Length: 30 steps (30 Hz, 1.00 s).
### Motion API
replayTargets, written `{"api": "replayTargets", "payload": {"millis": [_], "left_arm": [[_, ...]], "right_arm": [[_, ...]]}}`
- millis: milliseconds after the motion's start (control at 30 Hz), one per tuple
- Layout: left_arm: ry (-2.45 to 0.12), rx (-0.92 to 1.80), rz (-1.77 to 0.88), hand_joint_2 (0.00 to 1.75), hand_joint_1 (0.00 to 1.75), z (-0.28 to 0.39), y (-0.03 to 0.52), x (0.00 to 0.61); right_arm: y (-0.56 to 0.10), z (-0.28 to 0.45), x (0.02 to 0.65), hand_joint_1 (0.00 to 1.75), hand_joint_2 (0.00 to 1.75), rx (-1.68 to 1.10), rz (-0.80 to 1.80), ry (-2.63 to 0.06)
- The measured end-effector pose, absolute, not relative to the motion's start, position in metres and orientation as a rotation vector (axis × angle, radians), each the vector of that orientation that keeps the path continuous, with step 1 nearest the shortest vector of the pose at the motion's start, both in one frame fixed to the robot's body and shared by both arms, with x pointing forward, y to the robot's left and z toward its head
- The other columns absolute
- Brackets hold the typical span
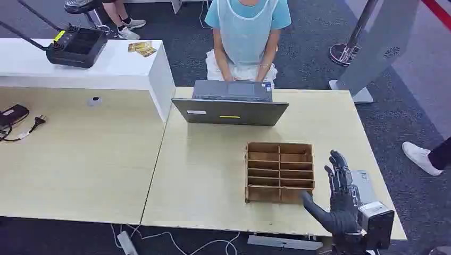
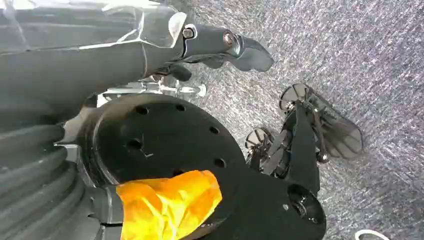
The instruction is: Pass the card to the sensor for recognition and then transmit it.
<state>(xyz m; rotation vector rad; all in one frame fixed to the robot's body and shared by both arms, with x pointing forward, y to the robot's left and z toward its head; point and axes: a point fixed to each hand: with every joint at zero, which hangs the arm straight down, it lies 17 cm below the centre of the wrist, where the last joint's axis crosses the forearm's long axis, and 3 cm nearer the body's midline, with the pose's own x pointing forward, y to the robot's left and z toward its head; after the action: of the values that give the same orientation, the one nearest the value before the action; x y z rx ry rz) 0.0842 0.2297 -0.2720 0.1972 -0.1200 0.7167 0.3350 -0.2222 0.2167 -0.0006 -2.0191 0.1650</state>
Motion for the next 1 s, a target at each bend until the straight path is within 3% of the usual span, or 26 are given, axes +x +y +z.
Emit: {"api": "replayTargets", "payload": {"millis": [433,1000], "left_arm": [[-0.124,0.196,0.706,1.75,0.00,-0.272,0.230,0.085],[-0.127,0.182,0.679,1.75,0.00,-0.272,0.227,0.087]], "right_arm": [[-0.220,0.228,0.342,0.00,1.75,-0.057,0.241,-2.060],[-0.227,0.290,0.394,0.00,1.75,-0.489,0.481,-2.187]]}}
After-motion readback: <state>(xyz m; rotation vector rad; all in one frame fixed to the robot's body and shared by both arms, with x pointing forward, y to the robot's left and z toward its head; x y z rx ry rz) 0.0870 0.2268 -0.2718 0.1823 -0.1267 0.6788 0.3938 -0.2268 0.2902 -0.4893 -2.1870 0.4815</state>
